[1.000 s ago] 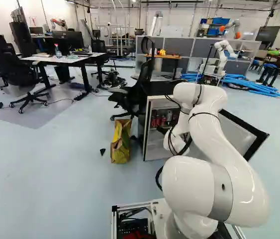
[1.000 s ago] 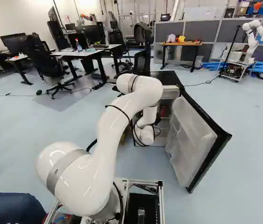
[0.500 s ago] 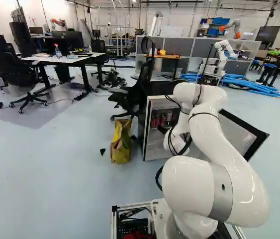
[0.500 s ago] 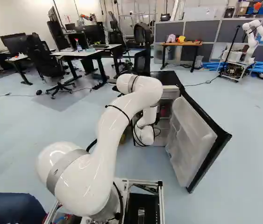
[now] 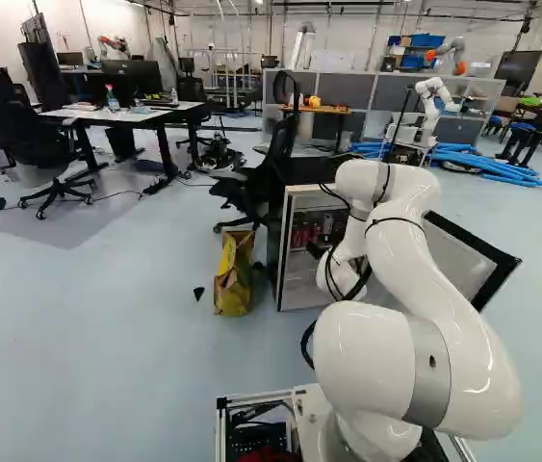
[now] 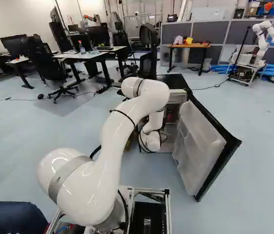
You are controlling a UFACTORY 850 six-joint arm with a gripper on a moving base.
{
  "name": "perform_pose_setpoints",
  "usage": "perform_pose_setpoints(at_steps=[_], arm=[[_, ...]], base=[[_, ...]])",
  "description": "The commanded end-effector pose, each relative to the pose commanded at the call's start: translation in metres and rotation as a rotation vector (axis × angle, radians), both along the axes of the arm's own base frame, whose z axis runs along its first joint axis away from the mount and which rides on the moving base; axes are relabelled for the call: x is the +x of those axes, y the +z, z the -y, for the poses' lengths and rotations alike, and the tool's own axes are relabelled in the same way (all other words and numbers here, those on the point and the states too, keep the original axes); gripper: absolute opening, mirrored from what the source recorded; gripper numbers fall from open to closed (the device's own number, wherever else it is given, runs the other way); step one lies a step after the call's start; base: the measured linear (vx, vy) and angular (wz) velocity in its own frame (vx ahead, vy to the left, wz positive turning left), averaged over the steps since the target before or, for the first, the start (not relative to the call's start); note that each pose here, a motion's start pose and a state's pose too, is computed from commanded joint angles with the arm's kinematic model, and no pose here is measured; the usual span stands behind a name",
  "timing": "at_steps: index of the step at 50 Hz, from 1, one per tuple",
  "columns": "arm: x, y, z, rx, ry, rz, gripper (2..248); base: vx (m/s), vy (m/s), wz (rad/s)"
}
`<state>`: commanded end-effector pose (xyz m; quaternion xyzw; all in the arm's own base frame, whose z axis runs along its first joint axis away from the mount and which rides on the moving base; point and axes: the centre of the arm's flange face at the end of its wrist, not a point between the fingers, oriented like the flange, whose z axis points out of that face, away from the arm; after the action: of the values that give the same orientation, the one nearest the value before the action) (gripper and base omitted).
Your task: Grab a drink from the fridge
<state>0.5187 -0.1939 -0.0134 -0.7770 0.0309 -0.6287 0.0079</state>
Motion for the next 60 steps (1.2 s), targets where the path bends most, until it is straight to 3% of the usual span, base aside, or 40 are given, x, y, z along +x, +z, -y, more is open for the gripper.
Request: perform_pose_setpoints(at_steps=[8,9,13,14,60], arm=[[0.0,0.0,0.0,0.0,0.0,0.0,179],[0.0,0.0,0.0,0.0,0.0,0.0,165],[0.0,0.0,0.0,0.0,0.0,0.0,165],[0.0,0.0,0.0,0.0,0.0,0.0,153],[0.0073,-0.0026,0.0006,-0.005,0.004,0.012,154]], base=[[0.0,0.0,0.0],[0.0,0.0,0.0],[0.0,0.0,0.0],[0.0,0.0,0.0],[0.0,0.0,0.0]])
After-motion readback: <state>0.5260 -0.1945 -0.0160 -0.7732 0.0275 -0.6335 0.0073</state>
